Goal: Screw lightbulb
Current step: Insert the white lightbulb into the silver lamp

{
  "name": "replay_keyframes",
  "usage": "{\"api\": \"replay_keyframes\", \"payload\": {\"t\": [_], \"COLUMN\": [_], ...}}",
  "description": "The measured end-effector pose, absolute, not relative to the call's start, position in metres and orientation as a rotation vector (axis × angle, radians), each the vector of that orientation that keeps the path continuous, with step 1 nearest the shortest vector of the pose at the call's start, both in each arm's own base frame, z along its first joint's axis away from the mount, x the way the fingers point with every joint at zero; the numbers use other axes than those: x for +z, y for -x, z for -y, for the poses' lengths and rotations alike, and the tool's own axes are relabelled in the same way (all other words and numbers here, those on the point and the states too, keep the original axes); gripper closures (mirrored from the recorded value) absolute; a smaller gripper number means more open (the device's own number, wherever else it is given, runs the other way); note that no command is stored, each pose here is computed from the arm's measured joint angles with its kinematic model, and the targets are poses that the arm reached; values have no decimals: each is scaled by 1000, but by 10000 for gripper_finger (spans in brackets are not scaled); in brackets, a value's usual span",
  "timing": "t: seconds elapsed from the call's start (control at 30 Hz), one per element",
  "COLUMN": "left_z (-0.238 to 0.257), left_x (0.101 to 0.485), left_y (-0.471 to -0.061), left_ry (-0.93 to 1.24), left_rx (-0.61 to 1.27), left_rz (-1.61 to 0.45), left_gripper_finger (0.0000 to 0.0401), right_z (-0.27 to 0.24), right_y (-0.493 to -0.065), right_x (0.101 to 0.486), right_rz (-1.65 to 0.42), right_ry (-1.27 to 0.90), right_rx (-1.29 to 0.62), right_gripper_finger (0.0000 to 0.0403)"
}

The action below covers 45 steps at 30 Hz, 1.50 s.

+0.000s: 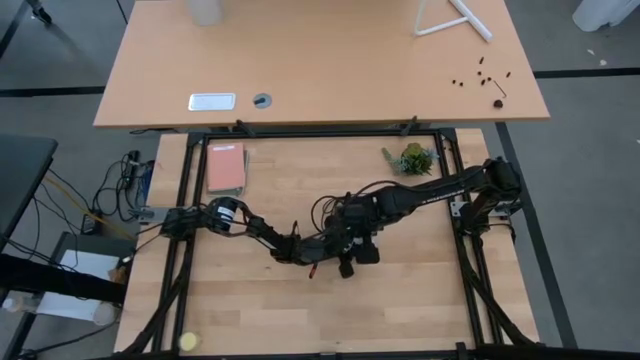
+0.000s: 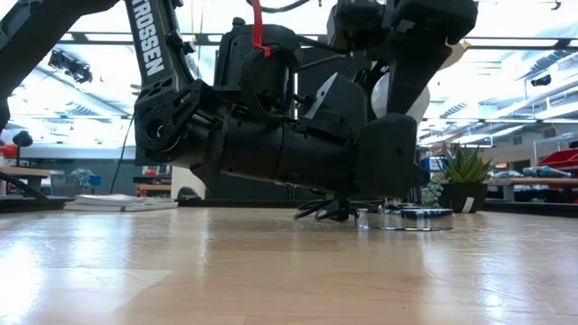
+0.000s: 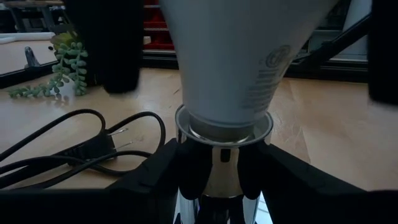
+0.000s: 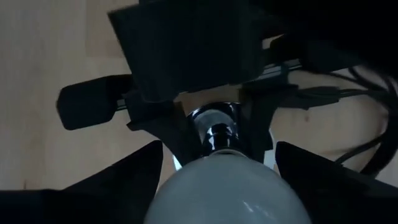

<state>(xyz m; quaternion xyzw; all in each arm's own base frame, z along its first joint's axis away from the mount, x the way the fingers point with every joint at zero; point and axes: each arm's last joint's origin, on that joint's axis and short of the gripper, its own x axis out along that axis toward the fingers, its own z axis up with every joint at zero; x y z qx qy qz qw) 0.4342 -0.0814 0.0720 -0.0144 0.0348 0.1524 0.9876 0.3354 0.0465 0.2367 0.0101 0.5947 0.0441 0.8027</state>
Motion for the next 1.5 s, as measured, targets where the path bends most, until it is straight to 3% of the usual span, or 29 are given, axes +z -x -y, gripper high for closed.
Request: {"api": "replay_keyframes", "payload": {"t": [0.4, 1.03, 1.5], "left_z": [81, 81, 81], "left_x": [72, 72, 72], "left_y": [-434, -434, -434], "left_ry": [29, 32, 30], "left_rx": [306, 302, 303], "left_rz": [-70, -71, -72], "left_gripper_finger": [213, 213, 213], "right_z": [-50, -50, -51], "right_y": [-332, -342, -341], "right_x": [232, 233, 233], "right_rz": [-1325, -1364, -1360], "right_ry": [57, 130, 260], "right_rx": [142, 84, 209], "right_gripper_finger": [71, 115, 149]}}
